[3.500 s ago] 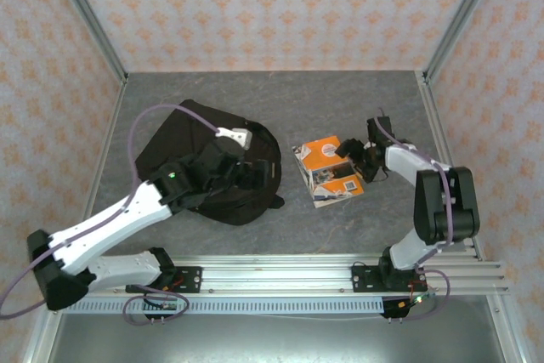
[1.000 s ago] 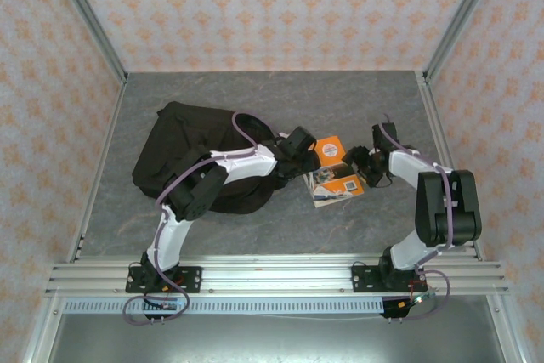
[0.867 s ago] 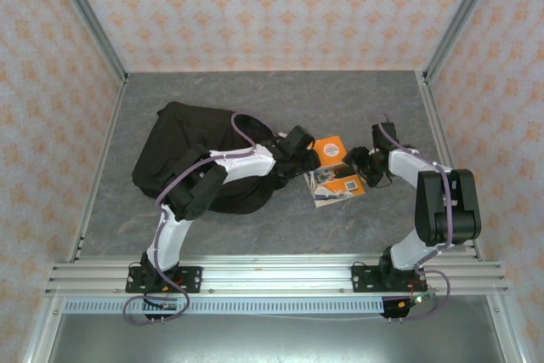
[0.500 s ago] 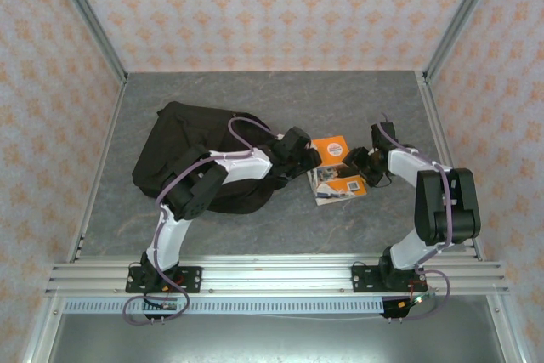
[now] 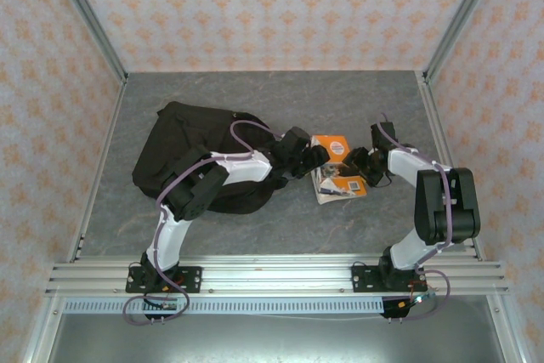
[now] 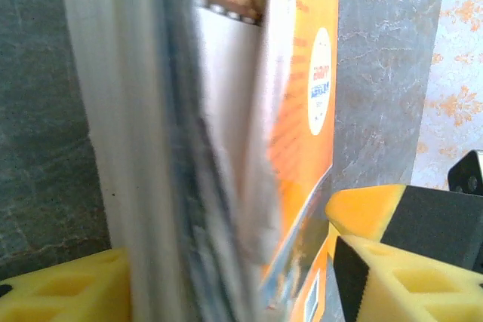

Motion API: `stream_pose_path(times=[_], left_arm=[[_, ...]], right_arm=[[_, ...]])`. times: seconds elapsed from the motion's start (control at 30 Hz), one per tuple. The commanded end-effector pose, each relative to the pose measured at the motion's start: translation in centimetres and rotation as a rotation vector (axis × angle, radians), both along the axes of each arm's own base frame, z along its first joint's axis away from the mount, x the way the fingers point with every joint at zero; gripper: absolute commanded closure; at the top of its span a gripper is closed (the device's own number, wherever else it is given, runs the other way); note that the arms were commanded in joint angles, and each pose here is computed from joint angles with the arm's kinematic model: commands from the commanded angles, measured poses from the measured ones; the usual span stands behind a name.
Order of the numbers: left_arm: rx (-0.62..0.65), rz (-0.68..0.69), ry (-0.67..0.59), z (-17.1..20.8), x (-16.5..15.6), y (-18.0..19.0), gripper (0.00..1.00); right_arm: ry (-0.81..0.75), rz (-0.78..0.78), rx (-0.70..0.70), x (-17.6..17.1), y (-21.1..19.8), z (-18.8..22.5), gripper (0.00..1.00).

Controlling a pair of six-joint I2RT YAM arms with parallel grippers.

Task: Pack the student bag
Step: Pick up the book from the middle-right of the table.

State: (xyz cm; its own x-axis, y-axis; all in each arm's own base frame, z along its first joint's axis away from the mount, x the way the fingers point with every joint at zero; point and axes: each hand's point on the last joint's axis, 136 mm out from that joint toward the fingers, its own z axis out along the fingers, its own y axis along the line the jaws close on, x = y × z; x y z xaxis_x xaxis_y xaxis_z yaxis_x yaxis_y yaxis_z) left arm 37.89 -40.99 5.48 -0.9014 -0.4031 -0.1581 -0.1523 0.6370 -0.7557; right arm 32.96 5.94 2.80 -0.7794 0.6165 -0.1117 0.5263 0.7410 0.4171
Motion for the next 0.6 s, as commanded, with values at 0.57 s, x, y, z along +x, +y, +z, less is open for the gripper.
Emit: stream_pose_path(times=[0.57], left_arm=[[-0.083,-0.062,-0.029,3.5,-0.8,-0.7,0.73]], right_arm=[[-0.042,-0.029,-0.071,-1.1,-0.3,3.3,0.21]])
